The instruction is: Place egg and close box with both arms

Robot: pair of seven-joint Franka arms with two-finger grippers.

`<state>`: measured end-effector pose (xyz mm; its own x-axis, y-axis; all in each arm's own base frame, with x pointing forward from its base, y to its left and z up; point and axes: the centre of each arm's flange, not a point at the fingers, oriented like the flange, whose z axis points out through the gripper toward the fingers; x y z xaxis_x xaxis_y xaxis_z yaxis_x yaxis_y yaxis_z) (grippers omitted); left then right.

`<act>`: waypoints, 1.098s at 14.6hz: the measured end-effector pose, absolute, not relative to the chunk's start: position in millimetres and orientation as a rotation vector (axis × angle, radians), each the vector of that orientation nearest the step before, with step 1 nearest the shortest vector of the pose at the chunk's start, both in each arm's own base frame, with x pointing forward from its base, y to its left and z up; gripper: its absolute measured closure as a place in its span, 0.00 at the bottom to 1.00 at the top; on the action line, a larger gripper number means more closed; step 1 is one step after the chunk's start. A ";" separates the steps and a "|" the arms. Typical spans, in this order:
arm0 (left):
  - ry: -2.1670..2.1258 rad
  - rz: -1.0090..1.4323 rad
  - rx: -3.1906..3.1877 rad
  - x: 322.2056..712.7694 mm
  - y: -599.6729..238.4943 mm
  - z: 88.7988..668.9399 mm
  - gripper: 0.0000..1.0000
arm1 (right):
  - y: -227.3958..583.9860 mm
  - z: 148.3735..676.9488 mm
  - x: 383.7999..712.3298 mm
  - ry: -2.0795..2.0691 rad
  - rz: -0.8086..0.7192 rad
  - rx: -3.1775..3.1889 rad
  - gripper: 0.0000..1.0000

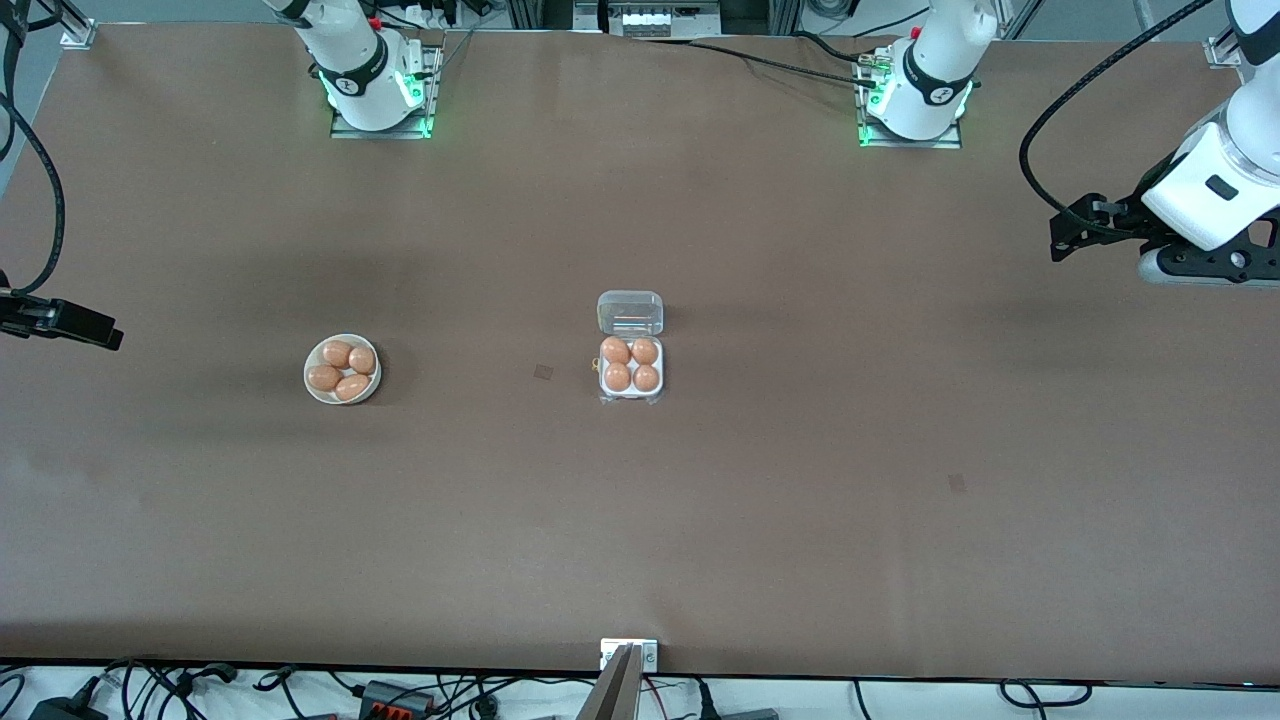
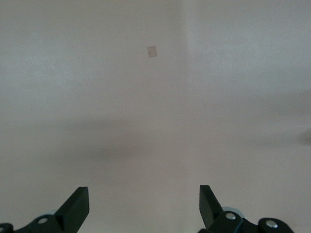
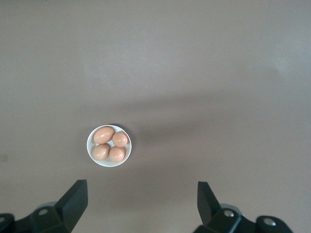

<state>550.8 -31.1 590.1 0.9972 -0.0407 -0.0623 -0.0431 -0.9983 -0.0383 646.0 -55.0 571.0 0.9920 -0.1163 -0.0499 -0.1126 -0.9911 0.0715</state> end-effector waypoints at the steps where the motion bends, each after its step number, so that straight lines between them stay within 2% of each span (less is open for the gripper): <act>1: 0.065 0.095 -3.100 550.8 -31.2 590.1 0.00 | -54.7 571.4 642.1 -0.176 -0.089 3.067 0.00; 9: 0.066 0.095 -3.100 550.7 -31.3 590.1 0.00 | -49.7 563.4 583.8 -0.159 -0.069 3.079 0.00; 16: 0.066 0.095 -3.100 550.7 -31.4 590.1 0.00 | -46.2 568.1 581.8 -0.149 -0.035 3.080 0.00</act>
<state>550.7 -31.4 590.1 0.9972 -0.0411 -0.0623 -0.0436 -0.9983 -0.0383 581.8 -46.2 568.1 0.9951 -0.0969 -0.0201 -0.0956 -0.9937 0.0583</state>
